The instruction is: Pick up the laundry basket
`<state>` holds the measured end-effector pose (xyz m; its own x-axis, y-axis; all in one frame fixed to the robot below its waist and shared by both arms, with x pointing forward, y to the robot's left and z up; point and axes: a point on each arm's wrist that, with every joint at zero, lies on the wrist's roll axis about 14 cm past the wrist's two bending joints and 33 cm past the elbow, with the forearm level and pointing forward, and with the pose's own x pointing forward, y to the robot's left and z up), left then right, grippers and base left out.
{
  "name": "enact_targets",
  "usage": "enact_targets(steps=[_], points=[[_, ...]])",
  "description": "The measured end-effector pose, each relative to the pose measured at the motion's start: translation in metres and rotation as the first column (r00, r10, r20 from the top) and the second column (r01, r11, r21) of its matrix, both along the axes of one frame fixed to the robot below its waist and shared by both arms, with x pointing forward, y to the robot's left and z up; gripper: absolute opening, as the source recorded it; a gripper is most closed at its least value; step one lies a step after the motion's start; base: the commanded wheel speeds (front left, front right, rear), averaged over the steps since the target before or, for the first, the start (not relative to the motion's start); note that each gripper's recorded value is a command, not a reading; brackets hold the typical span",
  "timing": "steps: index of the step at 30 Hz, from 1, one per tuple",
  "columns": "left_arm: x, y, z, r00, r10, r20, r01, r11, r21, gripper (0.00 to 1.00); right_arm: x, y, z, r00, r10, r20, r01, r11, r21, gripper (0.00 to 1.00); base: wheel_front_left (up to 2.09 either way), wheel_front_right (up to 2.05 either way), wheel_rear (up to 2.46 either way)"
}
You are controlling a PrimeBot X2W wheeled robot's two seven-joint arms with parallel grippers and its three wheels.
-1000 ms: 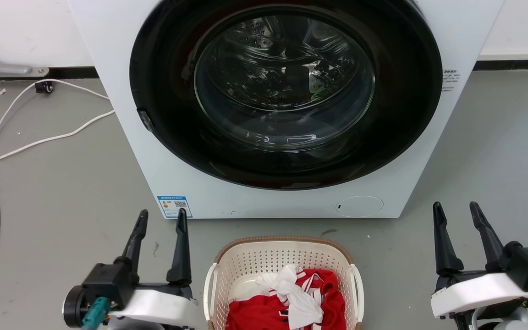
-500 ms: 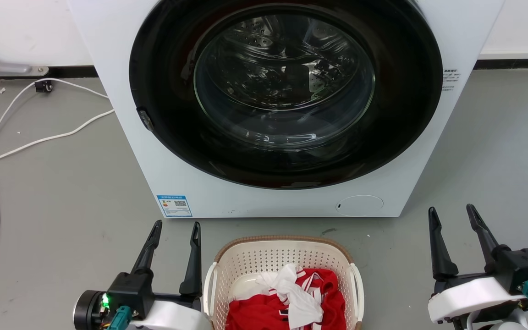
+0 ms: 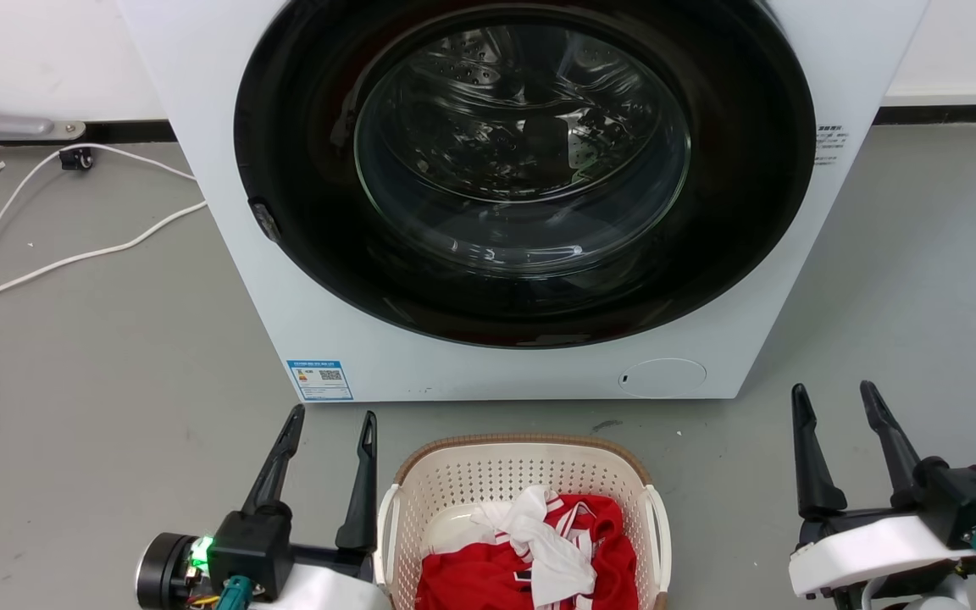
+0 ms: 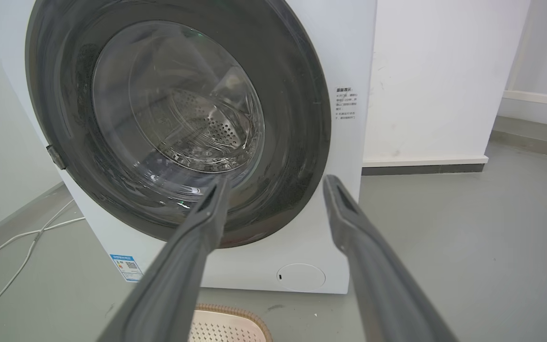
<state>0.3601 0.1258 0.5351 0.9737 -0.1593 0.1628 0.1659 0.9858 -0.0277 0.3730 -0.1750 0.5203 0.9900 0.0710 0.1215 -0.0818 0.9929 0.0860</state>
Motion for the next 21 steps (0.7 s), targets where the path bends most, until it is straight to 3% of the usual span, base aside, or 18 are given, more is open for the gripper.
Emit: enact_targets(steps=[8,21], points=[[-0.0033,-0.0041,-0.0010,1.000,-0.017,0.014,0.017,0.999,0.050,1.00,-0.0009,0.0031,0.0000,1.000,0.010,0.009,-0.009,1.000,-0.029,1.00,0.00,0.00,0.00],[-0.0034,-0.0006,-0.0076,1.000,-0.011,-0.007,0.011,0.999,0.037,1.00,0.0002,0.0051,-0.0014,1.000,0.016,0.005,-0.015,0.999,-0.028,1.00,0.00,0.00,0.00]])
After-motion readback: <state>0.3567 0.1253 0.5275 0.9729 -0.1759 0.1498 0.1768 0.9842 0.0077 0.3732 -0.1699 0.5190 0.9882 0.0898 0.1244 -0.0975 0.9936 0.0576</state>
